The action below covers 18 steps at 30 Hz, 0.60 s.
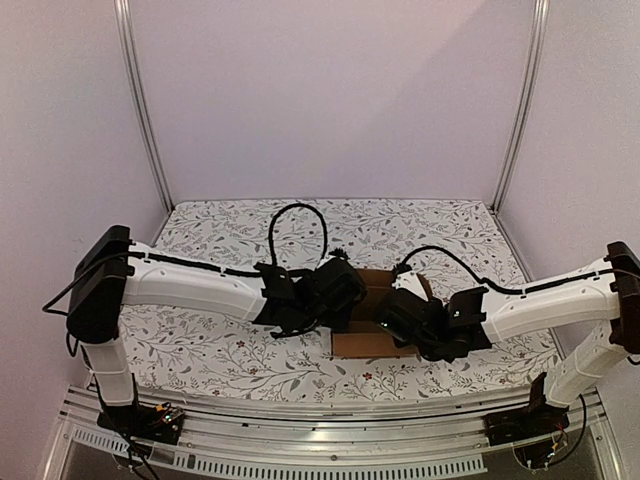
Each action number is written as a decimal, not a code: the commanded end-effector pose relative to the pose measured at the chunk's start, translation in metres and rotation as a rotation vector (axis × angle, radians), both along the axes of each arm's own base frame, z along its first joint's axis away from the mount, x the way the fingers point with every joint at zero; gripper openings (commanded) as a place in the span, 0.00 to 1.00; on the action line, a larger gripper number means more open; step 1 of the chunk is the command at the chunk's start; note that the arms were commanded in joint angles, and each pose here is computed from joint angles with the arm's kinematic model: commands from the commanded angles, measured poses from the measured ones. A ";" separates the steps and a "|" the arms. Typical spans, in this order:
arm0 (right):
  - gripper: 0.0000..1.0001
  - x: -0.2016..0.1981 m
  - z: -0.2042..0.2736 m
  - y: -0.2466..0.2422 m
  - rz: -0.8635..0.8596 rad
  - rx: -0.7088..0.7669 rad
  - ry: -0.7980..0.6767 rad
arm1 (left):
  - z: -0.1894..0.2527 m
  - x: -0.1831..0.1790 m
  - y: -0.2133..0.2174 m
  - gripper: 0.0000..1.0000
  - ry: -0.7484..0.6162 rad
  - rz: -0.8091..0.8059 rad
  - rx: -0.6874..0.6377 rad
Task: Fold the paper box
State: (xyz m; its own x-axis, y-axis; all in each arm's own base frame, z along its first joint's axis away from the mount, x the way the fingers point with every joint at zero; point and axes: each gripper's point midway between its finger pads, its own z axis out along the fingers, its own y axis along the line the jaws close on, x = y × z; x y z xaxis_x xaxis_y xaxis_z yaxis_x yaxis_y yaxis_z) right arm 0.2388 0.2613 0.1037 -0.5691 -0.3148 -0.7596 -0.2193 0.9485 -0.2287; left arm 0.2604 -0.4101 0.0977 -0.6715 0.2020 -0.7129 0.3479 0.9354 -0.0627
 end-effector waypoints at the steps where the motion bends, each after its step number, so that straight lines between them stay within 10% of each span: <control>1: 0.00 -0.020 0.022 0.053 0.143 0.241 0.026 | 0.027 -0.038 -0.050 0.00 0.013 -0.149 -0.206; 18: 0.00 -0.044 0.006 0.044 0.183 0.321 0.016 | 0.030 -0.040 -0.030 0.00 -0.033 -0.113 -0.226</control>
State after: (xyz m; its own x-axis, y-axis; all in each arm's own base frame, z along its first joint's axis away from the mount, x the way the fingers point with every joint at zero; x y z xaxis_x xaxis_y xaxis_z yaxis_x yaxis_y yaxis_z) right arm 0.2057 0.2706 0.1014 -0.5431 -0.2386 -0.8051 -0.3332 0.9413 -0.0541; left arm 0.2496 -0.3957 0.0984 -0.6348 0.1775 -0.7520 0.3513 0.9332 -0.0762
